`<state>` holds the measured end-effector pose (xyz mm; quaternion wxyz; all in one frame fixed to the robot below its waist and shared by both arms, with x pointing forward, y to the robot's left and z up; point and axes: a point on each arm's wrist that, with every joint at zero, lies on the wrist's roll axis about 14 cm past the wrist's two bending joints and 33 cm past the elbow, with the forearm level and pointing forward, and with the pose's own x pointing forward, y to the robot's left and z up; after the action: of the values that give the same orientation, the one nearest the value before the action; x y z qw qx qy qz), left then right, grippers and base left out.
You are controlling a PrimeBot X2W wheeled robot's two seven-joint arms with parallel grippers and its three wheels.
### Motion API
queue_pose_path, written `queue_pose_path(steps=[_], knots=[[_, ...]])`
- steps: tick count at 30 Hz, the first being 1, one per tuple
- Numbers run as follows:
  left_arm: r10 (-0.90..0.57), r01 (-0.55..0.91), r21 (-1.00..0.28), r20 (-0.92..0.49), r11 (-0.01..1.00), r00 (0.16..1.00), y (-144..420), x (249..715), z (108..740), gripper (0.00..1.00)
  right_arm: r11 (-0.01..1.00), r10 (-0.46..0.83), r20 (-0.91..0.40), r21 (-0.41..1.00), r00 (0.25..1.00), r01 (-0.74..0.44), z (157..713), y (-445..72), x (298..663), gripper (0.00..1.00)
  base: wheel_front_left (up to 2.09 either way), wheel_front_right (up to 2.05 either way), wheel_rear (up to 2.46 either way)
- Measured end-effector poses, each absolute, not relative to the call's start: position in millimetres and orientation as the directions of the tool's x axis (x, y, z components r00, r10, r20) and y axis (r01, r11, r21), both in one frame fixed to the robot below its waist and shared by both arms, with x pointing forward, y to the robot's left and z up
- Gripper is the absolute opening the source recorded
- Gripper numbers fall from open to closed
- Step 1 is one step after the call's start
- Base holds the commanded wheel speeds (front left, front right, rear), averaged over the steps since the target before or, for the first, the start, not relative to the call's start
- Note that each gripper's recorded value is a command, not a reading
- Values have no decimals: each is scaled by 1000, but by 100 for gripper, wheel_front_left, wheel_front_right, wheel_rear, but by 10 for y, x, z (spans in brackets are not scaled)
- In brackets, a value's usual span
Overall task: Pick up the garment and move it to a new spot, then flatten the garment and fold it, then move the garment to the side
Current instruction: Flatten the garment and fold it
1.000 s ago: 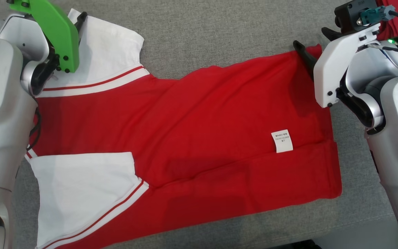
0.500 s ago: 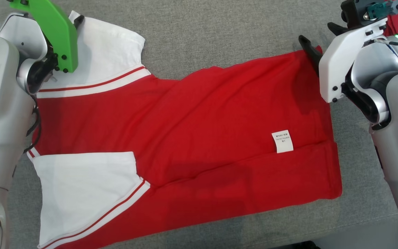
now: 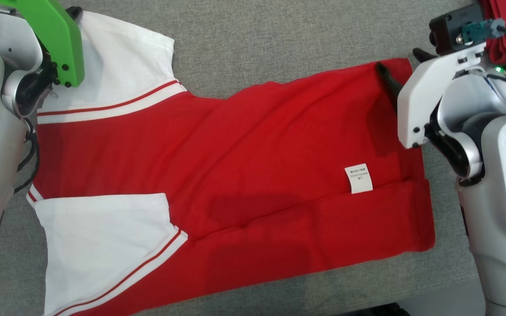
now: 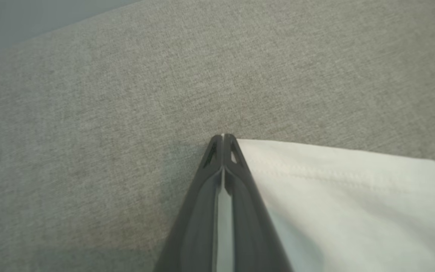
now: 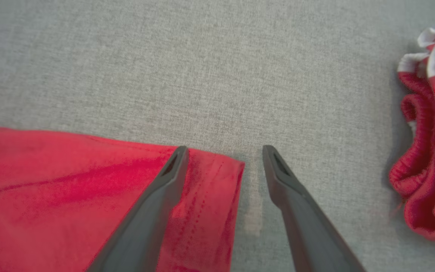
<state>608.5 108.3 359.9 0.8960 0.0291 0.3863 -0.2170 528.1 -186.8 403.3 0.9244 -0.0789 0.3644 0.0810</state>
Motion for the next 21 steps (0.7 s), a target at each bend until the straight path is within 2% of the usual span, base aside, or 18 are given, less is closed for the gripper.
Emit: queue_pose_path(steps=[7, 14, 20, 21], knots=[[-369, 420, -109, -703, 901, 609, 1070, 6092, 3629, 0, 984, 57, -671, -87, 739, -155, 4060, -1942, 5059, 100, 0, 0, 0], [-373, 419, -114, -698, 901, 611, 1057, 6094, 3641, 0, 989, 39, -639, -87, 768, -123, 4147, -1971, 5095, 100, 0, 0, 0], [-368, 423, -106, -702, 900, 609, 1078, 6084, 3652, 0, 988, 43, -719, -73, 693, -136, 4040, -1928, 5116, 100, 0, 0, 0], [-367, 422, -105, -703, 900, 609, 1080, 6082, 3652, 0, 988, 45, -732, -68, 680, -138, 4011, -1921, 5104, 95, 0, 0, 0]])
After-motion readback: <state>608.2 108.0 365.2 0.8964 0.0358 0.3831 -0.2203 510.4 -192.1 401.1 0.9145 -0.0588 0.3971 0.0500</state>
